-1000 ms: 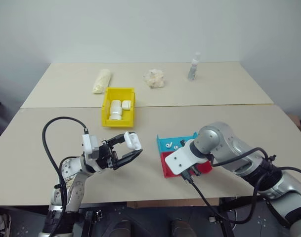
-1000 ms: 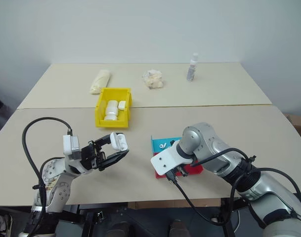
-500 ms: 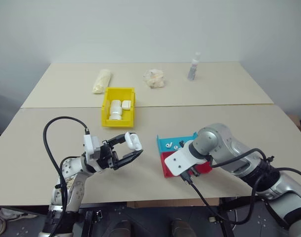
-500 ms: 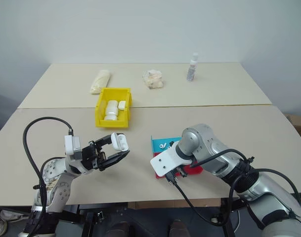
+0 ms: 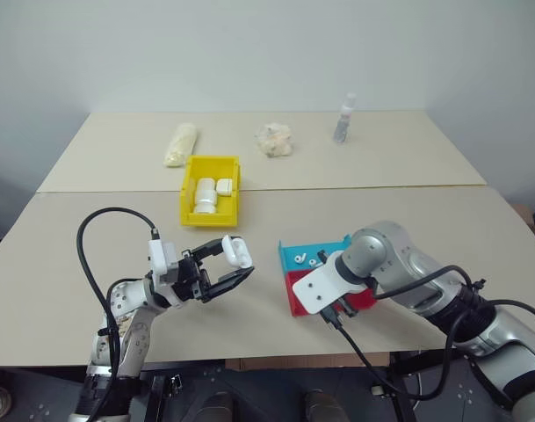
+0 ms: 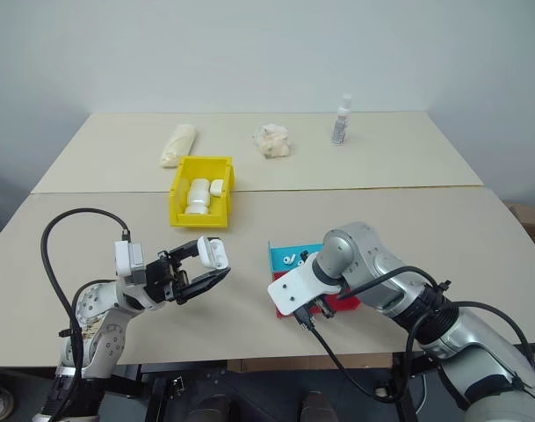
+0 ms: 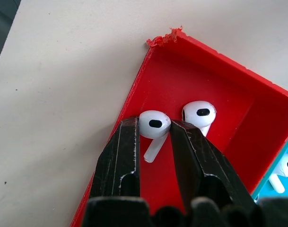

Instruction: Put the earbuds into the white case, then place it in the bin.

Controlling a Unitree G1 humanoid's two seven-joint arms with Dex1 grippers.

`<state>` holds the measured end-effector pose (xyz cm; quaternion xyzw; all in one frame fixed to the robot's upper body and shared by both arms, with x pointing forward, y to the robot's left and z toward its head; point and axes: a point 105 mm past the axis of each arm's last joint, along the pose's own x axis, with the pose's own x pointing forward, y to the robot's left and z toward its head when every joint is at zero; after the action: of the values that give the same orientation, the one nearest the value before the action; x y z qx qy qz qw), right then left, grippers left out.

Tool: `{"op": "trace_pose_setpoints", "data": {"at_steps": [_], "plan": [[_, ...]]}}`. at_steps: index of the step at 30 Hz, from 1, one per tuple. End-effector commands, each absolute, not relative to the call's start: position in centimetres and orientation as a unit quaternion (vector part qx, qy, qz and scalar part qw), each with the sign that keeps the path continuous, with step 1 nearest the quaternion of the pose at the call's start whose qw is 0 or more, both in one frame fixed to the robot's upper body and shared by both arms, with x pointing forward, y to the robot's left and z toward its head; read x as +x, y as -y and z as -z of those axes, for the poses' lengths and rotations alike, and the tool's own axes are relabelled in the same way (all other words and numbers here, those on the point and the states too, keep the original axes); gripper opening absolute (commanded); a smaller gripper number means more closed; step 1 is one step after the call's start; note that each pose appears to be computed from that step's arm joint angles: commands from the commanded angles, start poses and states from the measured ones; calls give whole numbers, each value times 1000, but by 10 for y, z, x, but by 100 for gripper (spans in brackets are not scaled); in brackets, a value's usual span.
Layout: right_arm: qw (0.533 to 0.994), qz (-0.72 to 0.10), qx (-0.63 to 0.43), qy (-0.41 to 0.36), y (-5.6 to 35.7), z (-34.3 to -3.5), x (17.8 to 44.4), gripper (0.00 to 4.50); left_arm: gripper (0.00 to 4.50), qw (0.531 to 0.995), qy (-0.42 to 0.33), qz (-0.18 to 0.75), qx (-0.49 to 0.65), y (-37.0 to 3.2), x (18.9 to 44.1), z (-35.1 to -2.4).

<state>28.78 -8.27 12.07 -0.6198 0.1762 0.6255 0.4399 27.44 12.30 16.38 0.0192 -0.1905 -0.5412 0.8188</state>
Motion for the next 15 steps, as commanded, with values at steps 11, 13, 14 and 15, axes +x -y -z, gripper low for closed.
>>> {"op": "trace_pose_setpoints", "data": {"at_steps": [11,13,14,15], "plan": [[589,-587,-545,-108,106,-193,270,107,279,783,231,577,10,-111,266,-197],[574,-594,-552,-115,107,-188,265,107,279,781,223,583,15,-113,268,-194],[571,-595,-553,-116,105,-186,264,107,279,780,220,585,17,-113,269,-194],[571,-596,-553,-113,102,-185,265,107,279,780,220,586,18,-114,270,-194]]}}
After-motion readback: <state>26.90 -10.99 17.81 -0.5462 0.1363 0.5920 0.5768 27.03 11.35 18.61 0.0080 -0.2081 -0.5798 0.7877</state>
